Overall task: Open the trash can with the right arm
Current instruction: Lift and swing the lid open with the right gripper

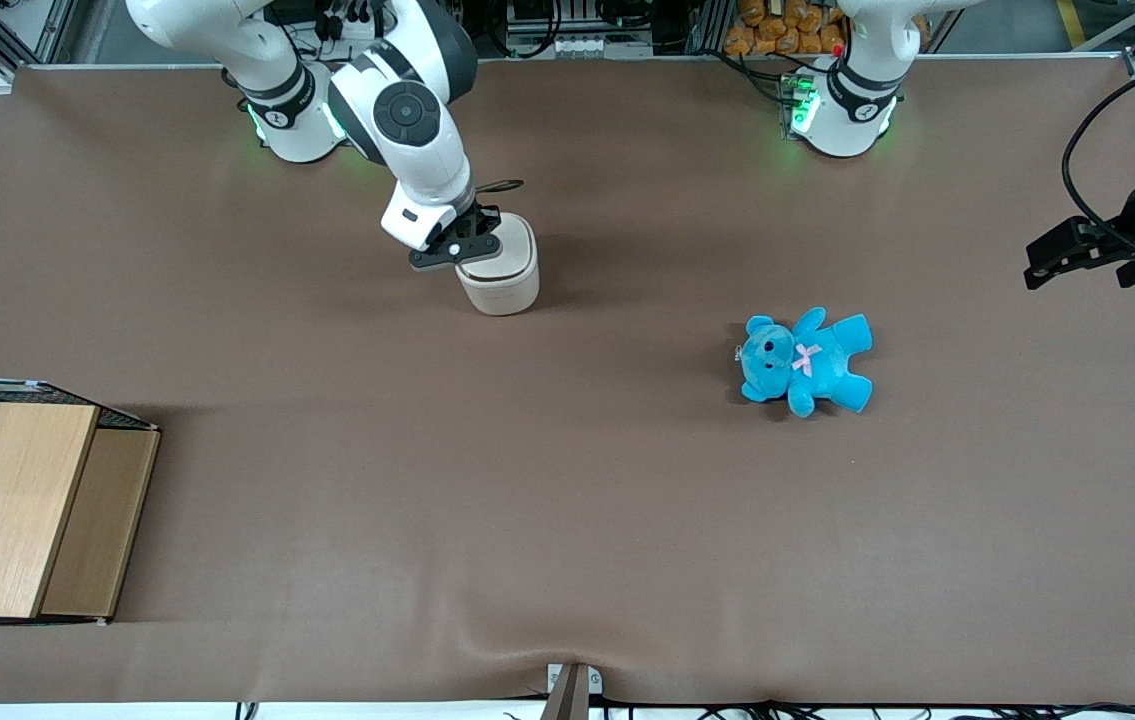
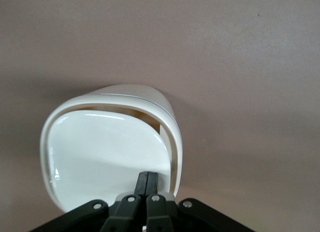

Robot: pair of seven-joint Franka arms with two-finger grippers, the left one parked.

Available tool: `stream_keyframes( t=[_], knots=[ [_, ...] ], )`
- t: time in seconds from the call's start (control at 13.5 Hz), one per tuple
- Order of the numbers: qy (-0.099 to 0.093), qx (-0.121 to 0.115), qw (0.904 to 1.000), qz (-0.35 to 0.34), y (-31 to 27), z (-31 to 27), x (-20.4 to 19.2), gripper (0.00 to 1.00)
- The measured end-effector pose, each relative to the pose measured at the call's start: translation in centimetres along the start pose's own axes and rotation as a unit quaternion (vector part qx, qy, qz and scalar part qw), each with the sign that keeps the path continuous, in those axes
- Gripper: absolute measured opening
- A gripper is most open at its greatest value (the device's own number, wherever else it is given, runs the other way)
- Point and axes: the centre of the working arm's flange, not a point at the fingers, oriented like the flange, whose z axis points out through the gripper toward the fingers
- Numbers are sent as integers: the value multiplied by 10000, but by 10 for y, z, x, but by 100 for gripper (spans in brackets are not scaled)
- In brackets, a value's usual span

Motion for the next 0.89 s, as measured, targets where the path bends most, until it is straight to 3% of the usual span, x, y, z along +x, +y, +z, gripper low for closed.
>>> stream_keyframes(
  t=[0.22,0.59,0.89],
  knots=[
    [-112,-38,9999,76,-8,-27,5,1],
    [-26,40,9995,309,-33,-68,4,1],
    [-172,247,9980,550,-43,-104,5,37]
  ],
)
